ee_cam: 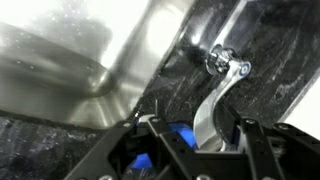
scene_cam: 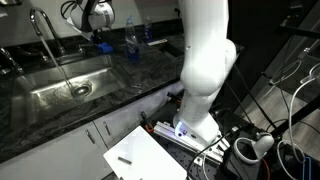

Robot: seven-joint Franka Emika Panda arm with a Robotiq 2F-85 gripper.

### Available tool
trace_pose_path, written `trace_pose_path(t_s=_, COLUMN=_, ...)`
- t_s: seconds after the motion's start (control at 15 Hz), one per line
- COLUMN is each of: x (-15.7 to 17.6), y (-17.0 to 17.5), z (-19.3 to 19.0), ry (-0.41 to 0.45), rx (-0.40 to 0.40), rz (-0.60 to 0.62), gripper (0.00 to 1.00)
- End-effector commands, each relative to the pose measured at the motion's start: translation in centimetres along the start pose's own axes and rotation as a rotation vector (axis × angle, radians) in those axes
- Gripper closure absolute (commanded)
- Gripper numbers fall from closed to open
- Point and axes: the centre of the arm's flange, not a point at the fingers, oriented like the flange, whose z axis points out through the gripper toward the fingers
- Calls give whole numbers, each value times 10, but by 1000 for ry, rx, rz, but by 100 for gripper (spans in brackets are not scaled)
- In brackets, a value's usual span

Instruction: Move the faucet handle on the right to the left

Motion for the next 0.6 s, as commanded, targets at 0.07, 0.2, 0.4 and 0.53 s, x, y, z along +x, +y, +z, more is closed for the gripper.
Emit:
trace_pose_path(t_s=0.07, x=-44, y=52, z=-33, ry=-31, rx=-41, rz=-81, gripper=4)
trace_pose_path(t_s=0.2, x=-52, y=59, z=-38, ry=-33, rx=-54, rz=-84, gripper=0)
trace_pose_path(t_s=0.4, x=-54, y=63, z=-46, ry=-13, rx=-78, rz=-43, gripper=0)
trace_pose_path(t_s=0.53, x=-49, y=64, z=-52, ry=41, rx=-72, rz=27, gripper=0)
